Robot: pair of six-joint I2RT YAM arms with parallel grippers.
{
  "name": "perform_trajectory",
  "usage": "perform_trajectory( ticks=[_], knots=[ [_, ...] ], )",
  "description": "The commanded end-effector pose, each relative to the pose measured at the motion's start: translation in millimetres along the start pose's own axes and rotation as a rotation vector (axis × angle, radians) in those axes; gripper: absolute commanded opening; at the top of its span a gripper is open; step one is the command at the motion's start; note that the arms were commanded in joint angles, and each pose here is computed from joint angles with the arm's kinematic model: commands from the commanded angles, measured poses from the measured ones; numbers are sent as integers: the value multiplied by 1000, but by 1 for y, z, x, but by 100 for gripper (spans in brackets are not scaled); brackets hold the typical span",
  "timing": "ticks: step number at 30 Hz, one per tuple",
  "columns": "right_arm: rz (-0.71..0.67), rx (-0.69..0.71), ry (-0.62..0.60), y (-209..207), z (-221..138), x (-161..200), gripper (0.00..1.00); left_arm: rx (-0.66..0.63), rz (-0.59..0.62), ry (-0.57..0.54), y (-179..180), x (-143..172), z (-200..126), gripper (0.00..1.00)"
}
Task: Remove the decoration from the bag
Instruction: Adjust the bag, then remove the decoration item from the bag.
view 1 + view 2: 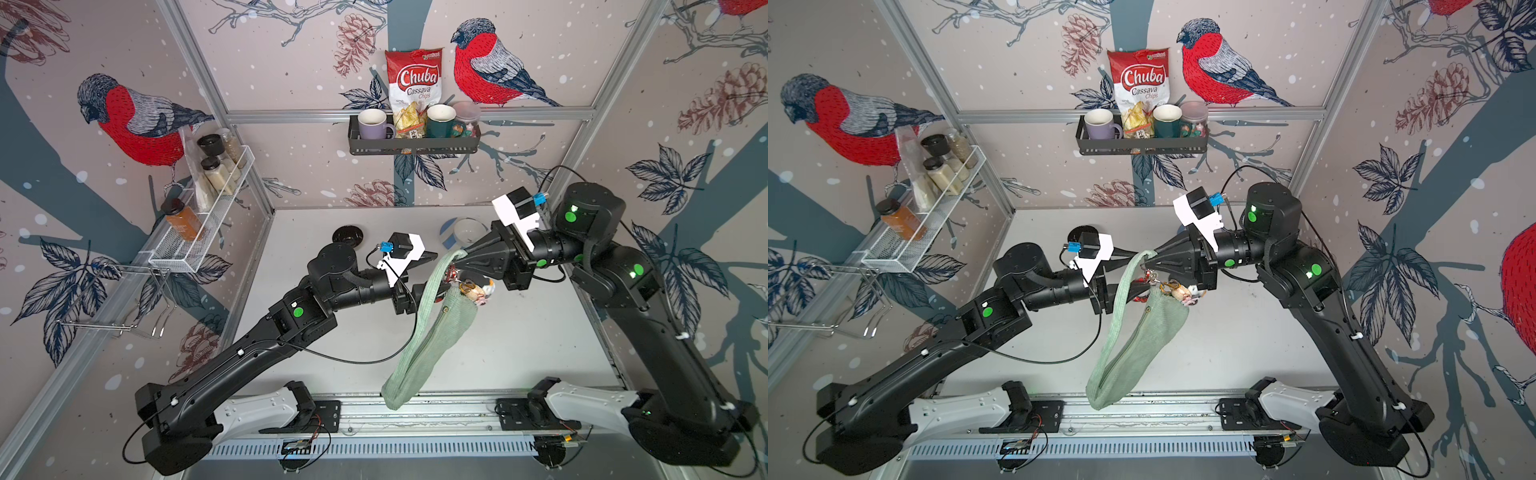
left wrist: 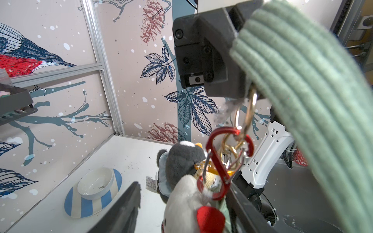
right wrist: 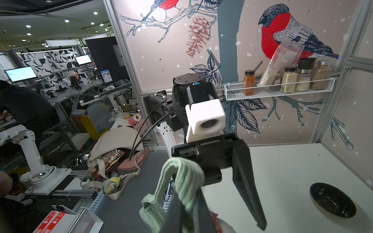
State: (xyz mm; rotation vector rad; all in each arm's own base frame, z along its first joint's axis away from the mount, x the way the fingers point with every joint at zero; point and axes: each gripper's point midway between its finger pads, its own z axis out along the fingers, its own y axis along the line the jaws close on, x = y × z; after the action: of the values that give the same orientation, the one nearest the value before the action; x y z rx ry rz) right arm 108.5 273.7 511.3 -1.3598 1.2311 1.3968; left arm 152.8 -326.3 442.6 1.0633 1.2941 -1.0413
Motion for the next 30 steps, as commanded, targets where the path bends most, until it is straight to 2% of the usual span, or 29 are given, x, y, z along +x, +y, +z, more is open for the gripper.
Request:
perform_trajectory(
  ticks=[1, 8, 12, 18, 30],
  knots=[
    [-18, -12, -16, 3, 1, -6, 0, 48, 31, -60, -9, -18, 0, 67],
    [-10, -23, -9, 5, 2, -4, 0, 87, 33, -90, -15, -24, 0, 70],
    [-10, -26, -5, 7, 2, -4, 0, 111, 27, -96, -20, -27, -2, 67],
    [-14, -25, -8, 9, 2, -6, 0, 43, 29, -85, -9, -24, -3, 67],
    [-5, -8, -4, 5, 2, -4, 0, 37, 21, -77, -6, -23, 1, 62]
  ],
)
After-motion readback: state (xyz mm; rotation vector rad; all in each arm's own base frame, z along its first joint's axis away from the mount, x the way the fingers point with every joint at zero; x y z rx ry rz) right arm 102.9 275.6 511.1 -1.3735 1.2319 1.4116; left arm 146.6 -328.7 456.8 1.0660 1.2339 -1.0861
